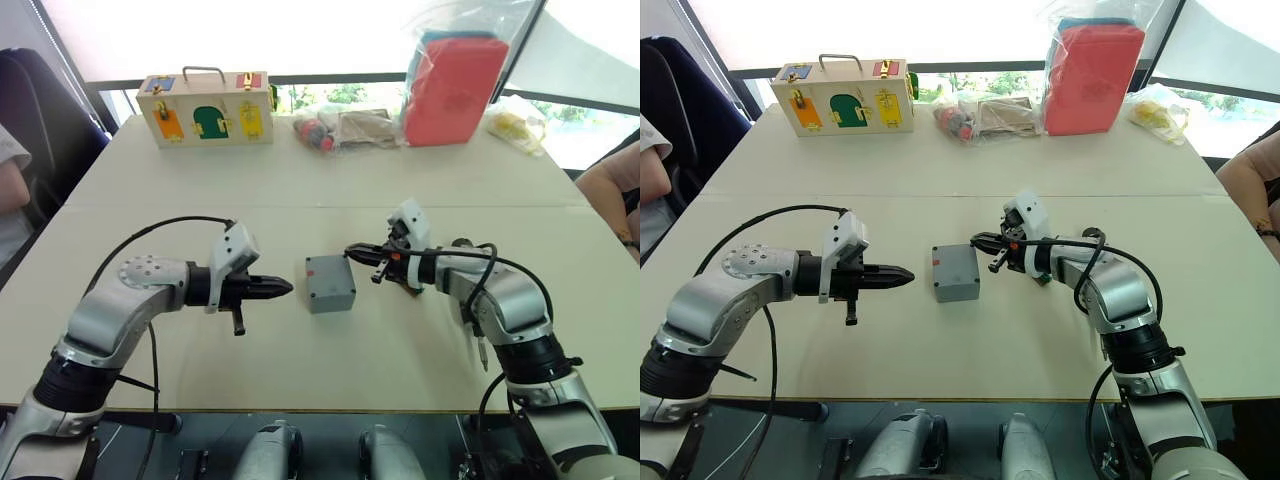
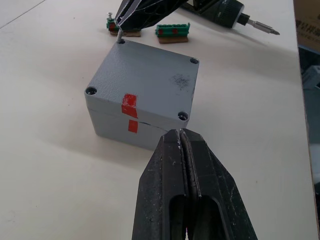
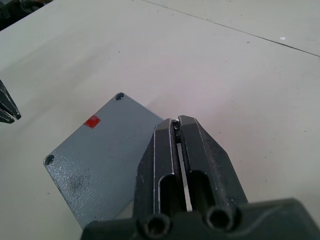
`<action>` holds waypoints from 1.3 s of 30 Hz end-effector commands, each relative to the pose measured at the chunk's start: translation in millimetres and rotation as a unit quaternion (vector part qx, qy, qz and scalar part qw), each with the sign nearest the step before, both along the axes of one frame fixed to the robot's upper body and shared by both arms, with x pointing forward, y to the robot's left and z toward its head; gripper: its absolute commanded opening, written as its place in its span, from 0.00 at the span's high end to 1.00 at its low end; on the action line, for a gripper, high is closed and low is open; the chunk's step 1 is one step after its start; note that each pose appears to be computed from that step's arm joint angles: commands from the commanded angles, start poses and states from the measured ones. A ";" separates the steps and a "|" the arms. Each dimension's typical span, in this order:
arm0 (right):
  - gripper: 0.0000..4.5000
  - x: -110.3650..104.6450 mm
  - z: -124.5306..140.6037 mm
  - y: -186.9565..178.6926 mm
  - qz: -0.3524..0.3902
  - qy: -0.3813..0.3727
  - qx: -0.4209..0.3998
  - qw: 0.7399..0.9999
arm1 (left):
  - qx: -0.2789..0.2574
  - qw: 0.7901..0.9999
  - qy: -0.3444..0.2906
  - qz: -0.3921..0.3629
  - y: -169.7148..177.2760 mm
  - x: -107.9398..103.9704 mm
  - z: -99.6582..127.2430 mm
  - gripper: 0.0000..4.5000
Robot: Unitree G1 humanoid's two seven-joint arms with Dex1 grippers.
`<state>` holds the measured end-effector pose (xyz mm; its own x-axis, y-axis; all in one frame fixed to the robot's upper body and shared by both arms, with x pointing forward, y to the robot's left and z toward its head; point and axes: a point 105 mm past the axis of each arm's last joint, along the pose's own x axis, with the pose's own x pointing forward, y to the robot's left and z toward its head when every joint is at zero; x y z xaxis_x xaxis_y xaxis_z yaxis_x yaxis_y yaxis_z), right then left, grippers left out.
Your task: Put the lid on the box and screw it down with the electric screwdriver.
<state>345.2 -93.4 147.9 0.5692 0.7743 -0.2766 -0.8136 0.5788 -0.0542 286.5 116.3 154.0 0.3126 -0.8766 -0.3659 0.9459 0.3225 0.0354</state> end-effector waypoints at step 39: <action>0.09 8.9 85.1 -53.9 -0.135 -0.009 0.116 0.984 | -0.027 0.998 -0.041 -0.049 -13.6 -11.0 28.1 1.00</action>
